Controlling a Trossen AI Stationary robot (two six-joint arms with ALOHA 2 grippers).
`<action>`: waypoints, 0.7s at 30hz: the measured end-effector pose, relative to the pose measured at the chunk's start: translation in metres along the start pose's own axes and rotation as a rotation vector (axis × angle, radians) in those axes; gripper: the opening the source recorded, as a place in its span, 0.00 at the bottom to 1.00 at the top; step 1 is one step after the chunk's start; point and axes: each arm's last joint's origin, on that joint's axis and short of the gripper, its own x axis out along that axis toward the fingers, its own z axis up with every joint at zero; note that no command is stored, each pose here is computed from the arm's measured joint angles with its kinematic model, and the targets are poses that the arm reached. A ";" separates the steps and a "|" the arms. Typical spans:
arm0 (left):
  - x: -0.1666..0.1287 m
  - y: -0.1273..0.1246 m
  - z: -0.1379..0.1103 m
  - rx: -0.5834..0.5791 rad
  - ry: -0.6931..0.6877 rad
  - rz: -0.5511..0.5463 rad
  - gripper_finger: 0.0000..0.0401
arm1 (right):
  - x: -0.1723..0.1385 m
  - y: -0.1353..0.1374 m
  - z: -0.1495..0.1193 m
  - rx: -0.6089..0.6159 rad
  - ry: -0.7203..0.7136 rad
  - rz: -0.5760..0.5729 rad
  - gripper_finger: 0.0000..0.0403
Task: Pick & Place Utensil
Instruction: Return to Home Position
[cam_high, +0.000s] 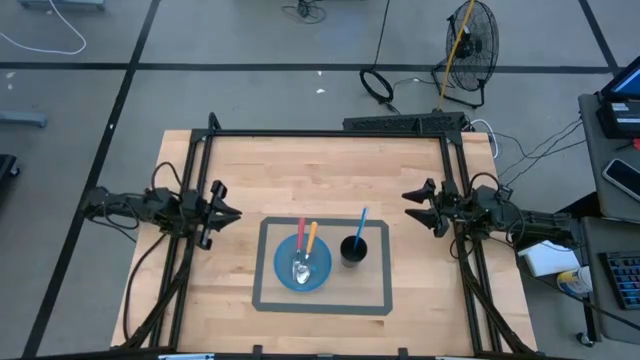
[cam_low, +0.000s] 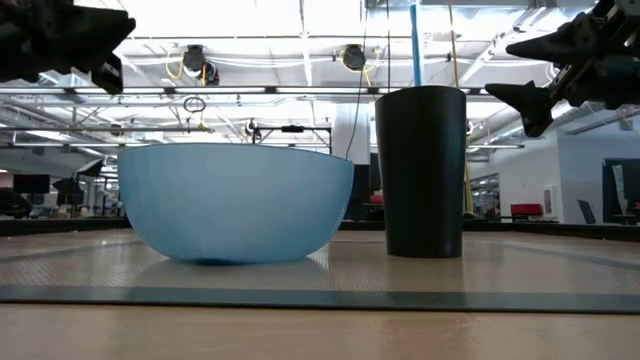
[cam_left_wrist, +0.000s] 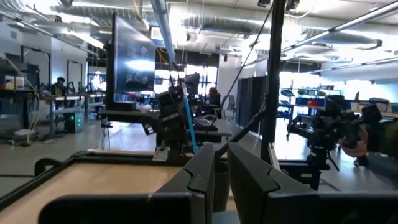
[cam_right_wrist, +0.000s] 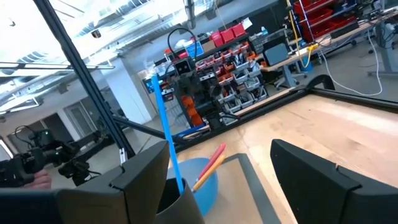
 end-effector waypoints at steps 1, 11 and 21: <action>0.000 0.000 0.001 0.006 -0.002 -0.001 0.12 | 0.000 0.000 0.000 0.000 0.000 0.000 0.69; 0.000 0.003 0.001 0.032 0.009 -0.011 0.12 | 0.000 -0.001 0.000 -0.007 0.008 0.001 0.69; 0.000 0.009 -0.005 -0.009 0.061 -0.015 0.12 | 0.000 -0.005 -0.002 -0.016 0.037 -0.017 0.69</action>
